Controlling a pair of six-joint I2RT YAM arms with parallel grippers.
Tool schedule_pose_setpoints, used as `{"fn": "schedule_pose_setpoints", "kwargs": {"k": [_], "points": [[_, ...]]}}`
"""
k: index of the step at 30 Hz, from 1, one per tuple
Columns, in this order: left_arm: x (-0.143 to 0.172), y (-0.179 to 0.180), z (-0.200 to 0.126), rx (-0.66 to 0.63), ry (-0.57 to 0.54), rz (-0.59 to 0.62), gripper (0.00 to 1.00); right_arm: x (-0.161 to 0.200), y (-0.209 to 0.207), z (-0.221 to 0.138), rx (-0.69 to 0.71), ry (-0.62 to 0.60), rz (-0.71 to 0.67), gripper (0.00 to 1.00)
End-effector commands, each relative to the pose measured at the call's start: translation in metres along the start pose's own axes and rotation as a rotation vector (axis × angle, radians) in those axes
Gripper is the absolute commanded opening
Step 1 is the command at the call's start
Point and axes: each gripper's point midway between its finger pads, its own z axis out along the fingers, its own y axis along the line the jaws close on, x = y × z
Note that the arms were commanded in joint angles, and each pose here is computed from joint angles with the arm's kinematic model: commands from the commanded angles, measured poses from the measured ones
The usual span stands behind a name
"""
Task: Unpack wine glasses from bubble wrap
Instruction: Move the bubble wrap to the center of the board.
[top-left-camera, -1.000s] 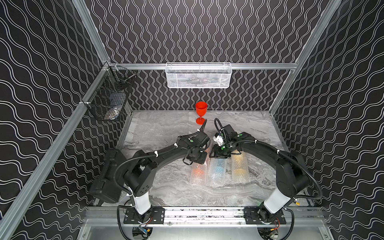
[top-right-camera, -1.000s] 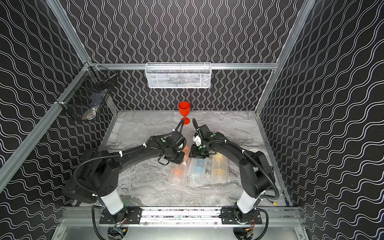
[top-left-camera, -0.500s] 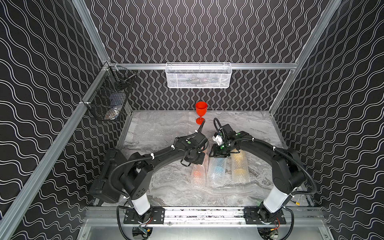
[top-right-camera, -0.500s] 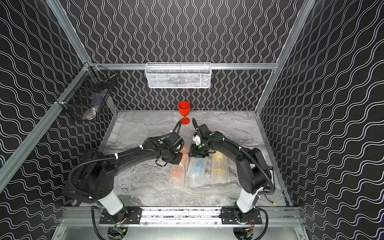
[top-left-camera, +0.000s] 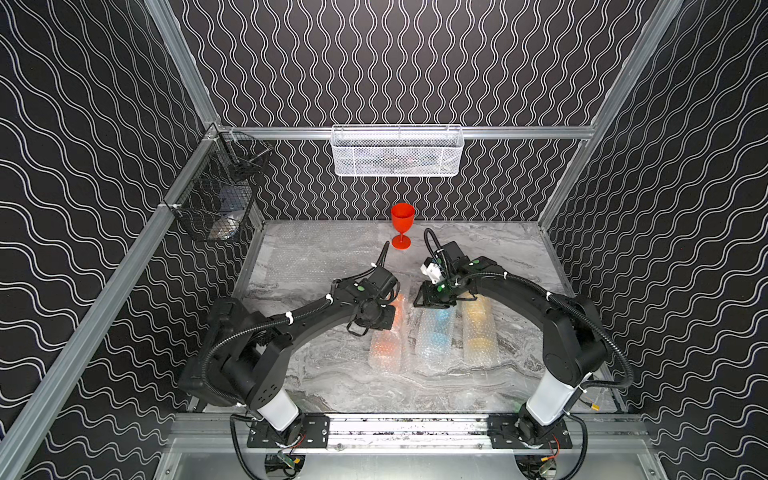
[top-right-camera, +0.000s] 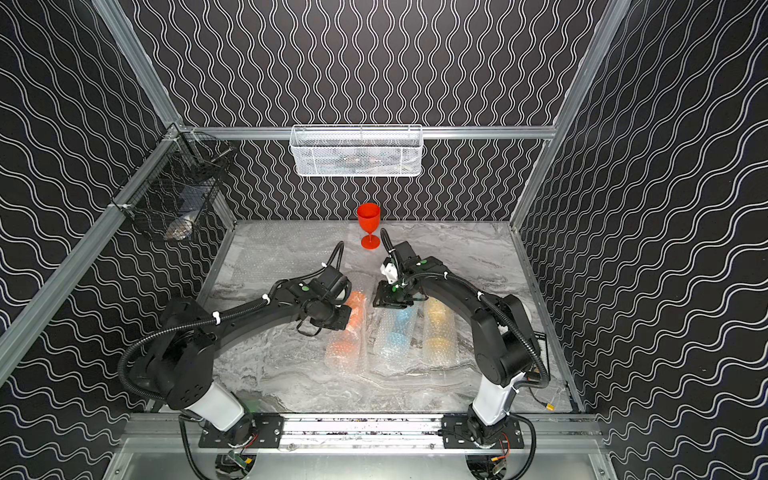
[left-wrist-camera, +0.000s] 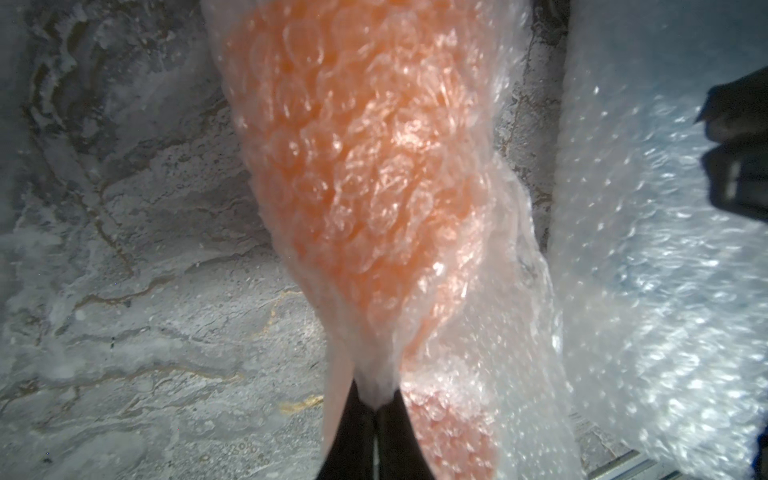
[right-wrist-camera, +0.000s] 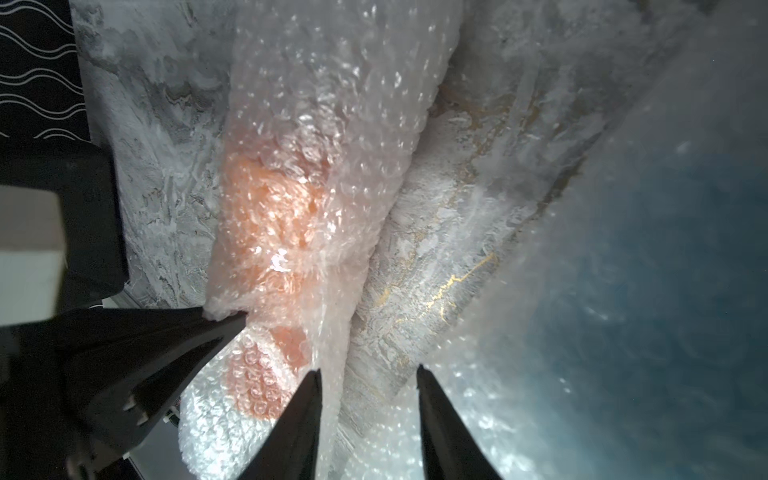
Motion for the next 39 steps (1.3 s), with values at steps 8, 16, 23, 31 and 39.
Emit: {"fn": "schedule_pose_setpoints", "kwargs": {"k": [8,16,23,31,39], "points": [[-0.003,0.007,-0.013,0.062,-0.054,-0.039,0.05,0.008,0.033,0.024,-0.005,0.053,-0.041,0.39],[0.003,0.007,-0.013,0.078,-0.056,-0.041,0.05,0.014,0.038,0.036,0.011,0.082,-0.053,0.39],[0.004,0.008,-0.013,0.081,-0.051,-0.038,0.05,0.020,0.034,0.045,0.024,0.102,-0.051,0.40],[0.002,0.006,-0.014,0.082,-0.050,-0.030,0.05,0.025,0.034,0.054,0.037,0.124,-0.063,0.40],[0.002,0.007,-0.014,0.075,-0.048,-0.027,0.05,0.028,0.026,0.063,0.063,0.137,-0.062,0.40]]}}
